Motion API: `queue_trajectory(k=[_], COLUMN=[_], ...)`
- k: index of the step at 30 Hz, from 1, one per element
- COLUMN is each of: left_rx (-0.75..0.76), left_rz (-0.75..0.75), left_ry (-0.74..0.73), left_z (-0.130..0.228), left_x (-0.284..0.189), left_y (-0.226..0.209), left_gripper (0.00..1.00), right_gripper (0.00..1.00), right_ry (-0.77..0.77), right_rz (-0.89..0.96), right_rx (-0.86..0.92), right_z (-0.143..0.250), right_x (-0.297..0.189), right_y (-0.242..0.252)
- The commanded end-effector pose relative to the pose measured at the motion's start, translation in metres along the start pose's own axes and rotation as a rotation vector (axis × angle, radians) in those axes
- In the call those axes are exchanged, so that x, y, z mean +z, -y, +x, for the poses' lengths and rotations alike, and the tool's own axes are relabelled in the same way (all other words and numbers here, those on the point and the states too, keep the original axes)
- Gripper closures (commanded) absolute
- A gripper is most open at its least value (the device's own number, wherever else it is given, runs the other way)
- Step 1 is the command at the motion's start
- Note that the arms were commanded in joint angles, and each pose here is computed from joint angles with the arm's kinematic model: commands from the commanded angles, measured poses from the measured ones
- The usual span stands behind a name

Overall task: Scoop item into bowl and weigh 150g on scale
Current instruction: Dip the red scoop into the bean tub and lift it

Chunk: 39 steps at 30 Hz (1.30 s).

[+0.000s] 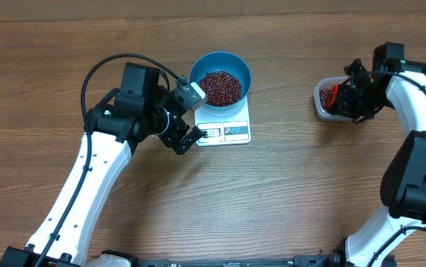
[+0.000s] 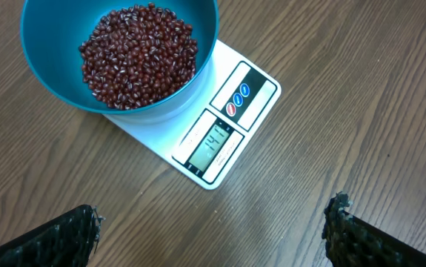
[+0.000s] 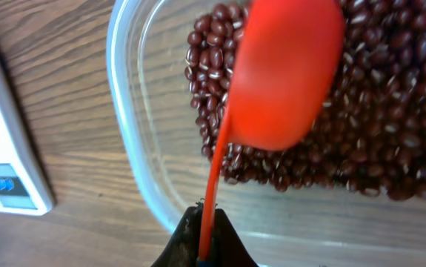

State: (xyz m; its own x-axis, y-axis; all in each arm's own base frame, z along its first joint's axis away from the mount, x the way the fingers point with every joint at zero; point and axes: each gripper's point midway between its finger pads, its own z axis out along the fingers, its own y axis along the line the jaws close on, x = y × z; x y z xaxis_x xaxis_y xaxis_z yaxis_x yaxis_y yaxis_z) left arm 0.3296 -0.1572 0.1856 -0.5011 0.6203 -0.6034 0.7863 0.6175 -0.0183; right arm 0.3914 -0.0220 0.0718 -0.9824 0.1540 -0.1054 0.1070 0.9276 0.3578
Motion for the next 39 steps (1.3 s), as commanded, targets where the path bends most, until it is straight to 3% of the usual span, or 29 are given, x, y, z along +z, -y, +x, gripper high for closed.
queue_trajectory(k=[1,26,39], left_rx=[-0.018,-0.018,-0.018], left_rz=[0.006,0.006,0.006], left_ry=[-0.005,-0.005,-0.005], left_z=[0.002,0.002,0.002], left_x=[0.002,0.002,0.002], left_y=[0.000,0.000,0.000], left_gripper=[0.00,0.00,0.00], right_gripper=[0.96,0.96,0.96], right_ry=[-0.033,0.092,0.137], right_rz=[-0.107,-0.414,-0.629], right_rx=[-0.025,0.153,0.064], right_z=[0.004,-0.002,0.015], right_x=[0.002,-0.049,-0.080], right_y=[-0.015,0.015,0.000])
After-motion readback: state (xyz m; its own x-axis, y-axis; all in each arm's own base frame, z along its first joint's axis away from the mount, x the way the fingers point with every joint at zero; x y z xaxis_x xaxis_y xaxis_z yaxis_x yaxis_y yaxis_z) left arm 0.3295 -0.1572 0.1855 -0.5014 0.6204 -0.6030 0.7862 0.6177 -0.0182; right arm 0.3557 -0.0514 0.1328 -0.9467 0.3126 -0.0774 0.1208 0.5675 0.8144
